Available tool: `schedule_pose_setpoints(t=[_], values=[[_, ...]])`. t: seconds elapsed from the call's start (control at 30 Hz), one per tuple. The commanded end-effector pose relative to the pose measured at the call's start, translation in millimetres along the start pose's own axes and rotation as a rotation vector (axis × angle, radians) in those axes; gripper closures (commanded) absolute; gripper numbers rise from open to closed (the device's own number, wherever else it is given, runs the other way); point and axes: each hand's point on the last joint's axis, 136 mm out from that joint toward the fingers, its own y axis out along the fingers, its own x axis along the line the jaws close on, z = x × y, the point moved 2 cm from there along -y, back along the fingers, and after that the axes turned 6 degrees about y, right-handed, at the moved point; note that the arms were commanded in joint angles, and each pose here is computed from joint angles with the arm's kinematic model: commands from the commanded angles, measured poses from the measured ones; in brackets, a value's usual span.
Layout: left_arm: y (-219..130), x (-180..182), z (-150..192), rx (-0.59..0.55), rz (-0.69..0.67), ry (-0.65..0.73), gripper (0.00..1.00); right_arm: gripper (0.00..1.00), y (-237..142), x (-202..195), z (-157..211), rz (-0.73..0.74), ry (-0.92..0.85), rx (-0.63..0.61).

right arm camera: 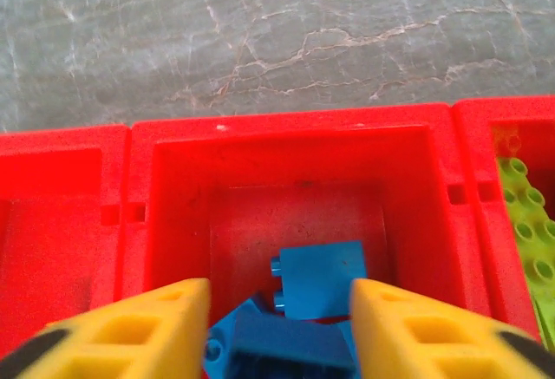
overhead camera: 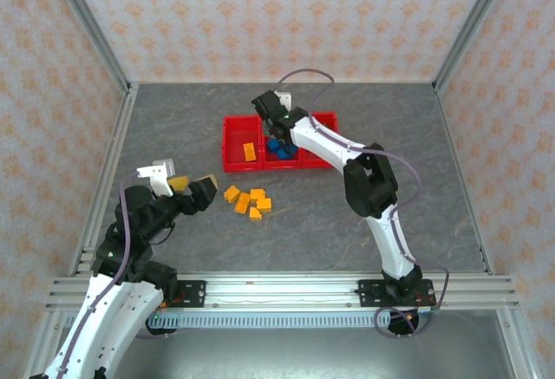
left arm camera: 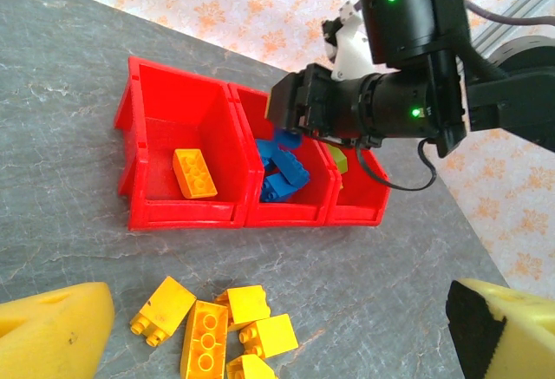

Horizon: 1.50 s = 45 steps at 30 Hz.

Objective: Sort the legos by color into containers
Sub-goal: Place the lego in the container, then pick up the lego from the center of the table.

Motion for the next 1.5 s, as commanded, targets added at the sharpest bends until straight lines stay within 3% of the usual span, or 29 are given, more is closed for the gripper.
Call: schedule_pose_setpoints(t=[0.0, 0.1, 0.17, 0.43, 0.6, 0.77, 0.93, 1.07, 1.27, 1.47], values=[[1, -1, -3, -0.015, 0.009, 0.000, 0.01, 0.35, -8, 12, -19, -0.038, -0.008, -0.049], [2, 1, -3, -0.012, -0.001, -0.003, 0.01, 0.10, -12, 5, -24, -0.001, 0.008, -0.075], [3, 3, -2, -0.006, -0.013, -0.005, 0.00, 0.01, -20, -1, -28, 0.018, 0.016, -0.094], [10, 12, 2, 0.022, -0.063, -0.022, 0.01, 0.00, -87, -33, -33, -0.025, 0.009, -0.162], [20, 30, 10, 0.085, -0.177, -0.057, 0.01, 0.00, -150, -112, -18, 0.029, 0.041, -0.314], [41, 38, 33, 0.258, -0.237, -0.064, 0.01, 0.00, -192, -177, 13, -0.086, 0.068, -0.391], [59, 47, 63, 0.433, -0.350, -0.051, 0.01, 0.00, -212, -187, 36, -0.205, 0.084, -0.393], [72, 44, 85, 0.531, -0.440, 0.011, 0.01, 0.00, -208, -195, 52, -0.165, 0.112, -0.303], [83, 63, 102, 0.507, -0.610, -0.118, 0.01, 0.00, -208, -203, 82, -0.199, 0.171, -0.226], [90, 69, 92, 0.327, -0.674, -0.351, 0.01, 0.00, -214, -220, 99, -0.187, 0.218, -0.244]])
